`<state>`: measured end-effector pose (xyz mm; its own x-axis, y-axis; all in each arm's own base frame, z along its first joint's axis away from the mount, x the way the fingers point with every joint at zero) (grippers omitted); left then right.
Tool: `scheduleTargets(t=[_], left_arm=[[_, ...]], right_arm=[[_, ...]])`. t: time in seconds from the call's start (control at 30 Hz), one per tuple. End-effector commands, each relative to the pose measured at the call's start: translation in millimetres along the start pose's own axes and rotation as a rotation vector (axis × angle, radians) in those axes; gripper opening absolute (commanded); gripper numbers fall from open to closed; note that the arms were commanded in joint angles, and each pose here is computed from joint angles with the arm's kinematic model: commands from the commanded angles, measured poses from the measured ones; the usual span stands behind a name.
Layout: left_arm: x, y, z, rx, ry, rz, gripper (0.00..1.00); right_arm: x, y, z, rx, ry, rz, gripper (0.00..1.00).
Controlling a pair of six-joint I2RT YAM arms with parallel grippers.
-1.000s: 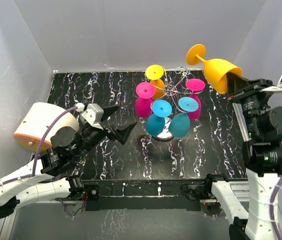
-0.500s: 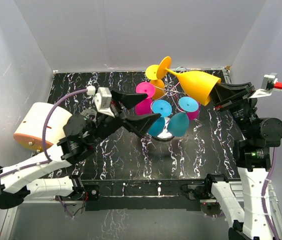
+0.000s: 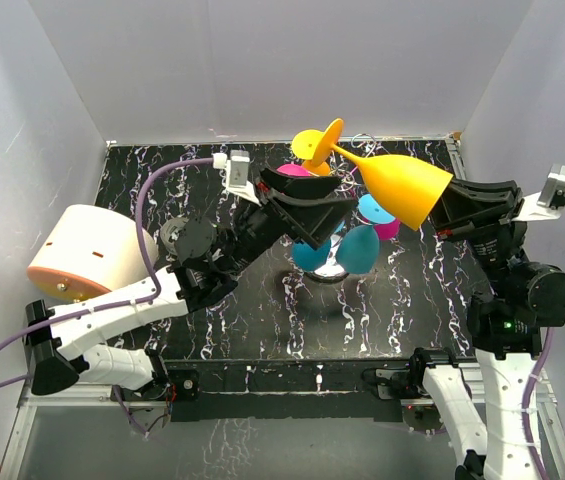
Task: Place the wine glass upside down on the wine glass rack
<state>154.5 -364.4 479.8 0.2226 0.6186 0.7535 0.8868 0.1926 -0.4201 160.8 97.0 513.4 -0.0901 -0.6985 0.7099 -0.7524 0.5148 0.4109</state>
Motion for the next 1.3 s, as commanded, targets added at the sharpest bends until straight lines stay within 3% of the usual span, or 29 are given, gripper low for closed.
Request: scheduleTargets(t=[0.0, 0.2, 0.73, 1.27], left_arm=[[62.2, -16.4, -3.4, -0.003, -0.258, 0.118, 0.93], [65.5, -19.4, -13.8, -0.051, -0.335, 0.167, 0.87], [86.5, -22.1, -30.5, -0.102, -0.515, 0.219, 0.39], [94.2, -19.3, -29.5, -0.086, -0.561, 0.253, 0.33]], right_arm=[[2.0, 8.8, 1.4, 0.053, -0.014, 0.021, 0.00], [-3.9, 12.0, 3.4, 0.079, 0.015, -0.004, 0.00], [-22.0, 9.4, -2.7, 0.127, 0.159, -0.071, 0.00], [-37.1, 9.5, 3.0, 0.175, 0.247, -0.065, 0.00]])
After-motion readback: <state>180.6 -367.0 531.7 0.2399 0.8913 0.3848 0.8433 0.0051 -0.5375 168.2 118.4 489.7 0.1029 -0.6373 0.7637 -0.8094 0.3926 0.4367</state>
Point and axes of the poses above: each gripper's point midway between its finger pads, its own z axis back along the fingers, its own y axis along the line the jaws close on, x = y × z, the point moved 3 cm from there along z, back along the fingers, and after that the axes turned 7 degrees about -z, right-handed, at the moved point
